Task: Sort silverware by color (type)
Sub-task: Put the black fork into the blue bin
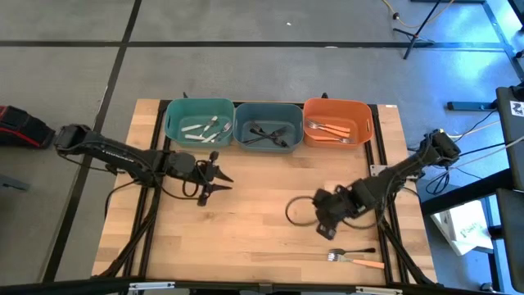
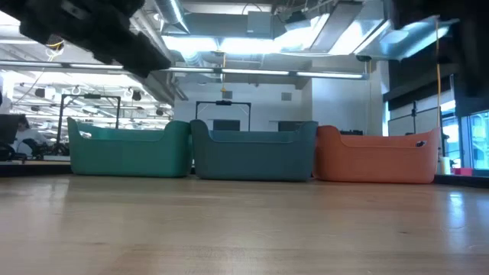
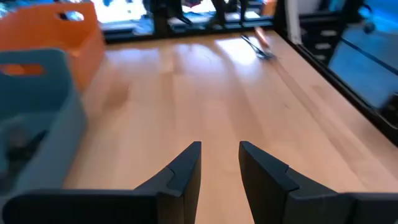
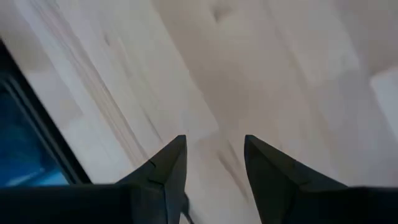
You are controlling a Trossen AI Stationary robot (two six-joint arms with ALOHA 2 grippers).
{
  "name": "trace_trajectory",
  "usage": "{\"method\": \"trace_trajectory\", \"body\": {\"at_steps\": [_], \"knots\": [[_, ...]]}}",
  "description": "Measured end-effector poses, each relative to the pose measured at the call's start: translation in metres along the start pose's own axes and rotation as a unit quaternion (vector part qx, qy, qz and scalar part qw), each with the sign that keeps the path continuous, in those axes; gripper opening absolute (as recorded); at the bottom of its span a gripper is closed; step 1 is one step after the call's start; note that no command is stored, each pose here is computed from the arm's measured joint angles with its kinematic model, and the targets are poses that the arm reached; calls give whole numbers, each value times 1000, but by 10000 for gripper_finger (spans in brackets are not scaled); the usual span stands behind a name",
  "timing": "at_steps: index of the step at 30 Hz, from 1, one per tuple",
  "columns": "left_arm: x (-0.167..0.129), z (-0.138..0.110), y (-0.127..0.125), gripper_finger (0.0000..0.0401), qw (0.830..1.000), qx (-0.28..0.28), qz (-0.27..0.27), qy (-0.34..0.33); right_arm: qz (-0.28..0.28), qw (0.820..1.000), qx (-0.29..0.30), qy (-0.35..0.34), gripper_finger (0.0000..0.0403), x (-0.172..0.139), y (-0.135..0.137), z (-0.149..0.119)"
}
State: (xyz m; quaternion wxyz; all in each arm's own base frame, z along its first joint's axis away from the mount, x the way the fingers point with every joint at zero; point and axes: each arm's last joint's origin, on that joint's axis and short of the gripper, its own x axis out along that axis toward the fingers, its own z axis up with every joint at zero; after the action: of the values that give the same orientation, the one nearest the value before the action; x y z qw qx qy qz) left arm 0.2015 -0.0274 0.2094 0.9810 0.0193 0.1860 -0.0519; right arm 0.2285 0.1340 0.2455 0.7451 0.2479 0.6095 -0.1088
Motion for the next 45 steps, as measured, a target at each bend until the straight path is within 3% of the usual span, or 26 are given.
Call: {"method": "trace_trajectory", "body": {"at_steps": [8,15,21,26,33,45], "knots": [[-1,-1,-20,103,999,-5,-44,6,-23,1000,-17,1,150,4,16,-47],[-2,-1,-25,103,999,-2,-41,1,-52,993,-104,1,150,17,30,-90],[-2,-2,-24,103,1000,-1,-27,5,-111,980,-167,2,150,40,36,-120],[-2,-2,-24,103,1000,0,-24,5,-117,978,-166,51,150,58,40,-127],[-2,-2,-24,103,1000,-1,-21,6,-94,985,-120,82,150,60,44,-130],[-2,-2,-24,103,1000,-1,-21,7,-128,973,-164,101,150,85,45,-133]]}}
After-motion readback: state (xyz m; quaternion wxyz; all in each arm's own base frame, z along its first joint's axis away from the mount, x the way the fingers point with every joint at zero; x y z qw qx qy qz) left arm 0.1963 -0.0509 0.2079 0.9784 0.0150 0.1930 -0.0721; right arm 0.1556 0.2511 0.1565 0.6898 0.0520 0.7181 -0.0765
